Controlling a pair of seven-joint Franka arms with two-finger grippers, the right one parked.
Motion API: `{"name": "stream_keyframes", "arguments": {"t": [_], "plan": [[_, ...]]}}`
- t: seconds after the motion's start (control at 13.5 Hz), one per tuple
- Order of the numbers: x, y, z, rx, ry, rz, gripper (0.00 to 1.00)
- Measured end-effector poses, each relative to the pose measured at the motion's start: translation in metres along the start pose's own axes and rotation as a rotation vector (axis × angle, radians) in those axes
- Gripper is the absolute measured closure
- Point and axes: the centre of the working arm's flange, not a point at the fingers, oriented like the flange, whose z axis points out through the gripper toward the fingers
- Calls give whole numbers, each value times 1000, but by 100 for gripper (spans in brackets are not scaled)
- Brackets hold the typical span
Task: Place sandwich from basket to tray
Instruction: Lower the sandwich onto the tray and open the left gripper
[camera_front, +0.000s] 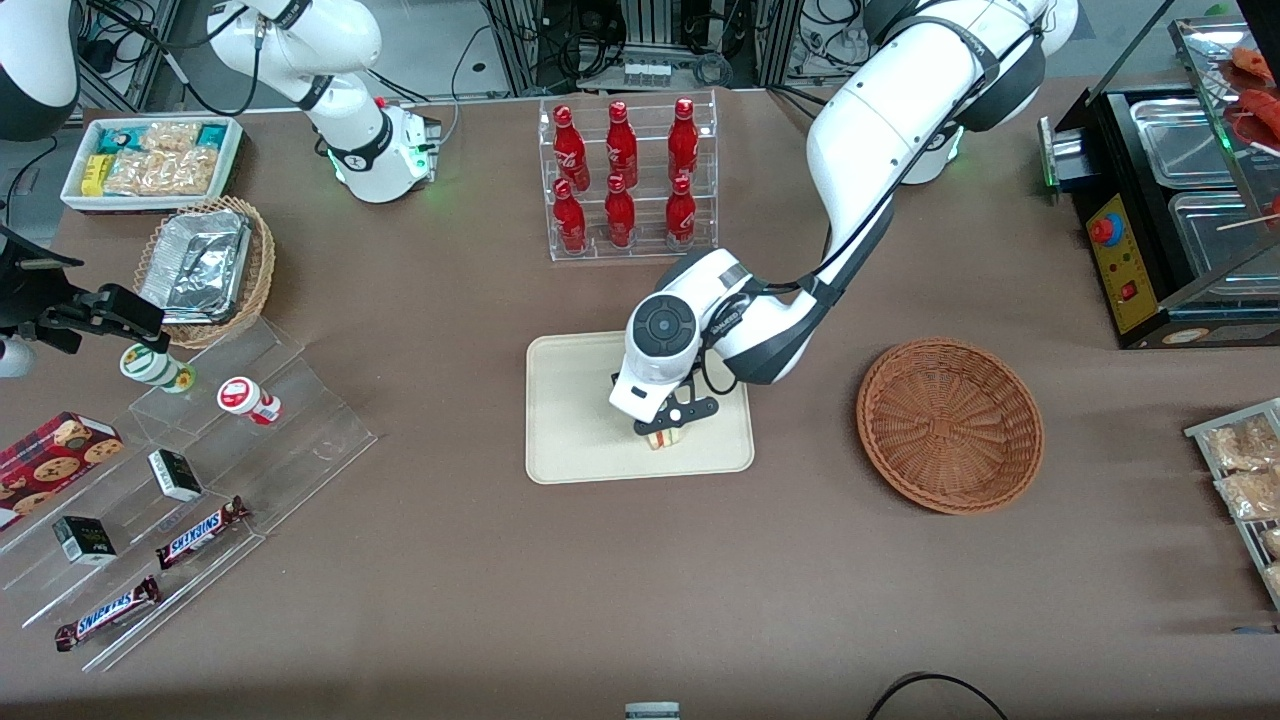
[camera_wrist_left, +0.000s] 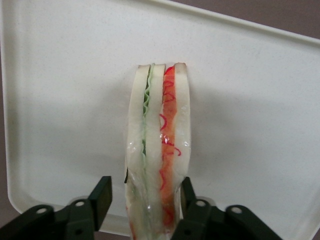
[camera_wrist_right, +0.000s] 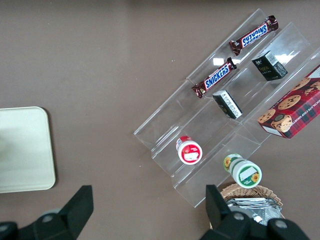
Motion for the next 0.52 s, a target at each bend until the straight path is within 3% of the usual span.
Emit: {"name": "stream_keyframes", "arguments": {"t": [0.22, 0.52], "plan": [[3, 3, -12, -16, 11, -3, 0], [-2, 0, -66, 14, 23, -1, 0]]}}
